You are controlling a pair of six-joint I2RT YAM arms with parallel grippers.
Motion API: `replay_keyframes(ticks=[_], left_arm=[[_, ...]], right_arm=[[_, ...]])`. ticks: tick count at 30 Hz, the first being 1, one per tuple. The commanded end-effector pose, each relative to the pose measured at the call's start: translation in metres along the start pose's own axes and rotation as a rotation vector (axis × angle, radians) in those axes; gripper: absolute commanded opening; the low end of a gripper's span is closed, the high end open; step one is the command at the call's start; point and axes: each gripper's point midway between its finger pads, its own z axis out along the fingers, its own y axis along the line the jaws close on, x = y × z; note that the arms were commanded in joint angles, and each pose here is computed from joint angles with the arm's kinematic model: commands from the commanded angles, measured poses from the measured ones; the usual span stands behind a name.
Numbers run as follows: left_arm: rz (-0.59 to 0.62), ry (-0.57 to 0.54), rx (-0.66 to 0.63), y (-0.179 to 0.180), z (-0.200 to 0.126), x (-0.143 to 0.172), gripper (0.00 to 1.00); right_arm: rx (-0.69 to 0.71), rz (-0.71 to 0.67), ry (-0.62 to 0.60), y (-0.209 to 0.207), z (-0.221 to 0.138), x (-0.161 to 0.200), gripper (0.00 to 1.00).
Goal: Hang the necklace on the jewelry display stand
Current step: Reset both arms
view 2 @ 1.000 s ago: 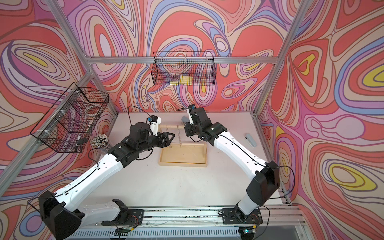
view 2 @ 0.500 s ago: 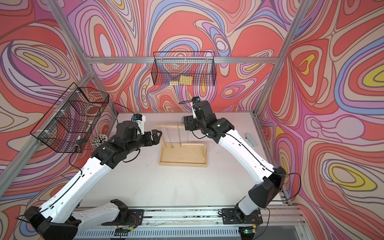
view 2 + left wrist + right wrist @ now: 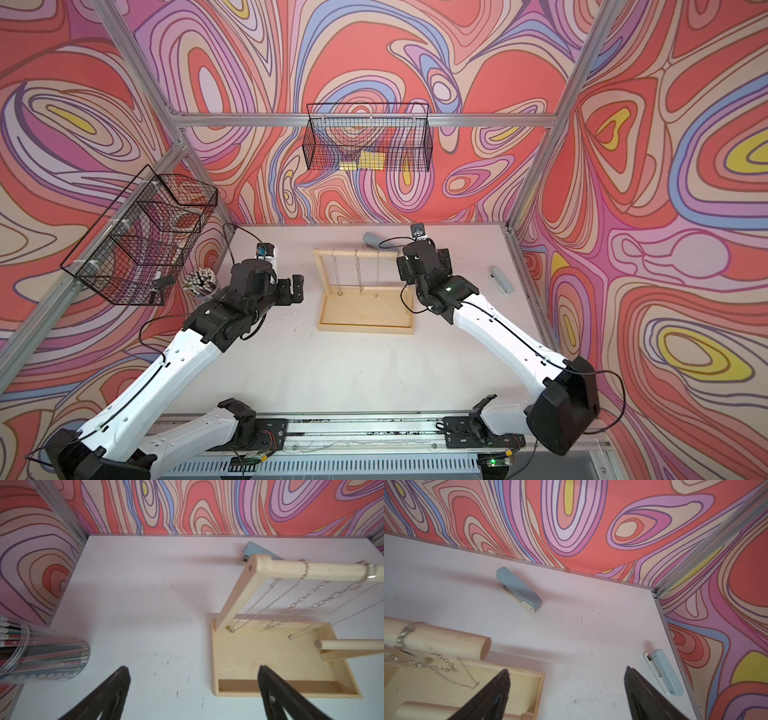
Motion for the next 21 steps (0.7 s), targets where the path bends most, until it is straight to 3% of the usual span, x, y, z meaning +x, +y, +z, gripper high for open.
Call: replay_keyframes(ticks=[1,5,6,8,11,12,14,16,19,21], left_arm=[[-0.033,0.02,-0.093,0.026,0.017,0.019,0.99],[0.003,-0.043,-0.156,0.05,0.039,0.032,0.99],[-0.024,-0.064,-0.185,0.06,0.042,0.034,0.99],[-0.061,-0.095,-0.167,0.068,0.048,0.037,0.99],[0.057,-0.168,-0.127,0.065,0.064,0.044,0.99],[0.097,-0.149,-0.145,0.07,0.075,0.06,1.0],[0.046,-0.119,-0.222,0.09,0.089,0.07,0.99],[-0.018,-0.126,-0.202,0.097,0.102,0.076,0.99],[0.008,-0.14,-0.197,0.101,0.122,0.079,0.99],[0.024,-0.135,-0.171,0.097,0.13,0.075,0.99]], right_arm=[[-0.005,0.101,-0.057,-0.021,0.003,-0.01,0.91],[0.031,0.2,-0.042,-0.068,0.026,0.017,0.93],[0.032,0.196,-0.045,-0.073,0.034,0.027,0.98],[0.072,0.215,-0.041,-0.082,0.045,0.048,0.98],[0.198,0.261,-0.137,-0.103,0.052,0.063,0.98],[0.221,0.275,-0.156,-0.109,0.054,0.069,0.98],[0.267,0.255,-0.178,-0.114,0.062,0.081,0.98],[0.313,0.169,-0.167,-0.114,0.08,0.105,0.97],[0.329,0.126,-0.114,-0.11,0.099,0.128,0.91],[0.297,0.155,-0.195,-0.109,0.098,0.126,0.91]])
